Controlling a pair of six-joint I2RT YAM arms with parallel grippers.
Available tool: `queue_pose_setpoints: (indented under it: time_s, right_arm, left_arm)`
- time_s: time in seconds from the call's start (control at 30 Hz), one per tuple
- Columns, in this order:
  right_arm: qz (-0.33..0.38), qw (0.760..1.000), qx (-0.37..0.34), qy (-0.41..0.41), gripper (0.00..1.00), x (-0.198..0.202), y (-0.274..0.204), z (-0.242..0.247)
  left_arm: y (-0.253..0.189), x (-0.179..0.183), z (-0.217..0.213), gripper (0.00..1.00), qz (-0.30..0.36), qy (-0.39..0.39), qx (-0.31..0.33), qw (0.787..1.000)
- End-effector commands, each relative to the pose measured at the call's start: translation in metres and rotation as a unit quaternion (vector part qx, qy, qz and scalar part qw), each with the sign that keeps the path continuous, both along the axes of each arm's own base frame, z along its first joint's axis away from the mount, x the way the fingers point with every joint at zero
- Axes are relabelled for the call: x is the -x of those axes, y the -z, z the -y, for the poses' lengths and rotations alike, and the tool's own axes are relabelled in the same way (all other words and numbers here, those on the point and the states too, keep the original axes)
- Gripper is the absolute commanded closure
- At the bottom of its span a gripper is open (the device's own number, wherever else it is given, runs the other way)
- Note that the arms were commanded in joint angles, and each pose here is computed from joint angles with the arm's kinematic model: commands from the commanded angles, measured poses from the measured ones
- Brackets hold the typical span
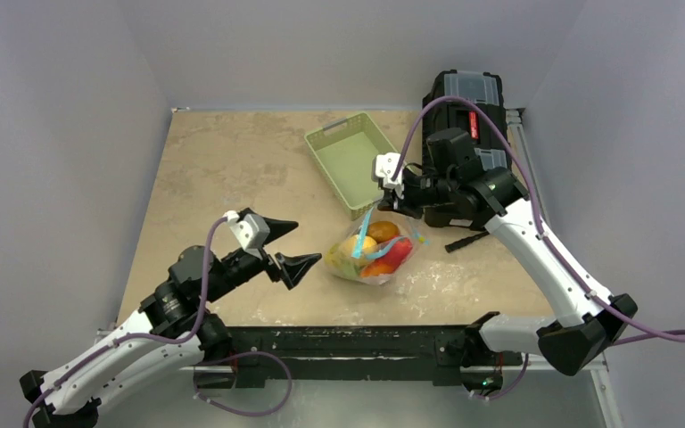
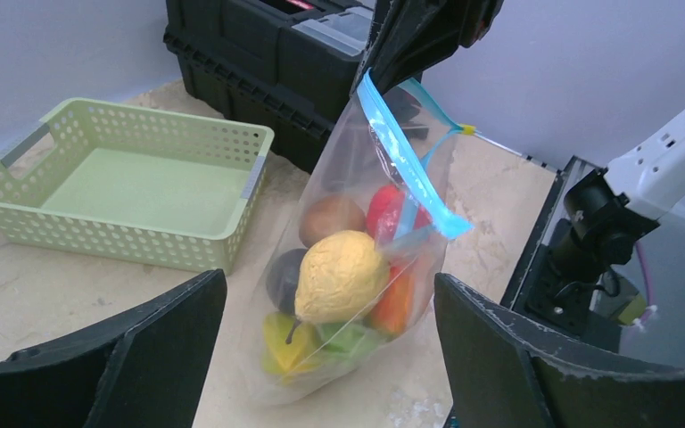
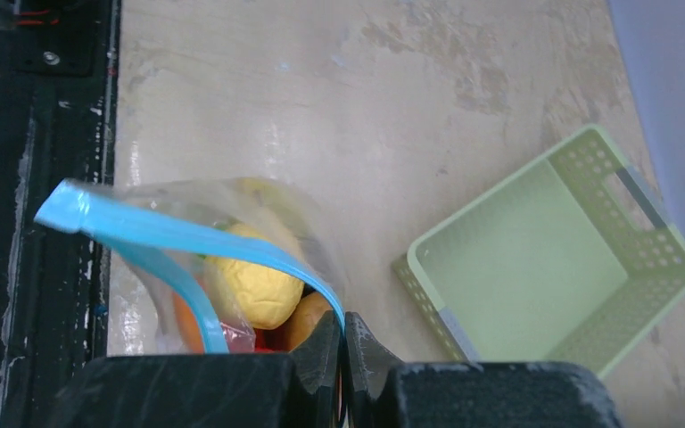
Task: Open the zip-top bag and remove the fake food
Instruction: Open the zipper of the food storage bag at the center of the board.
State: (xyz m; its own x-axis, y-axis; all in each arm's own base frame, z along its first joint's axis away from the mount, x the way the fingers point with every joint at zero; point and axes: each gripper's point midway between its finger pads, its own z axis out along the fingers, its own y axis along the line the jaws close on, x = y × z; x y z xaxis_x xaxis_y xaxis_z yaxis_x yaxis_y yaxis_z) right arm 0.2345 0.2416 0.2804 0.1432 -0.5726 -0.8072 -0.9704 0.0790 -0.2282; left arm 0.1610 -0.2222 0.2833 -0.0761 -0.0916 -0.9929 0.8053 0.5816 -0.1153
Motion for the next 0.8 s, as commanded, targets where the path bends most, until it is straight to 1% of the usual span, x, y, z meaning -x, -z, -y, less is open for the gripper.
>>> queue_pose_setpoints:
  time_s: [0.0,0.2,0.3,0.37,0.43,0.5,0.57,0.67,0.77]
  right_arm:
    - [0.024,0.996,-0.009,0.090,1.00,-0.020,-0.024,0.023]
    - [0.018,0.985,-0.022,0.170,1.00,-0.029,-0.030,0.049]
    - [0.015,0.979,-0.030,0.202,1.00,-0.035,-0.032,0.057]
    - [0.009,0.978,-0.034,0.208,1.00,-0.034,-0.029,0.058]
    - [-0.010,0.979,-0.036,0.199,1.00,-0.028,-0.021,0.055]
    - [-0.035,0.980,-0.029,0.194,1.00,-0.023,-0.006,0.053]
    - [-0.068,0.984,-0.028,0.164,1.00,-0.014,0.010,0.044]
    - [-0.126,0.985,-0.025,0.117,1.00,0.002,0.036,0.030]
    - [-0.164,0.983,-0.021,0.079,1.00,0.012,0.056,0.015]
  left_arm:
    - [-0.017,0.005,-0.010,0.10,-0.038,-0.015,0.042,0.998]
    - [-0.015,0.011,-0.012,0.09,-0.087,-0.018,0.071,0.993]
    - [-0.008,0.012,-0.004,0.09,-0.125,-0.009,0.092,0.988]
    - [0.001,0.014,0.004,0.09,-0.155,0.001,0.100,0.983]
    - [0.013,0.014,0.013,0.10,-0.182,0.009,0.099,0.978]
    - [0.028,0.014,0.021,0.14,-0.202,0.018,0.089,0.975]
    - [0.039,0.015,0.029,0.19,-0.217,0.030,0.083,0.972]
    - [0.040,0.020,0.039,0.22,-0.233,0.055,0.091,0.967]
    - [0.044,0.025,0.045,0.24,-0.258,0.069,0.098,0.959]
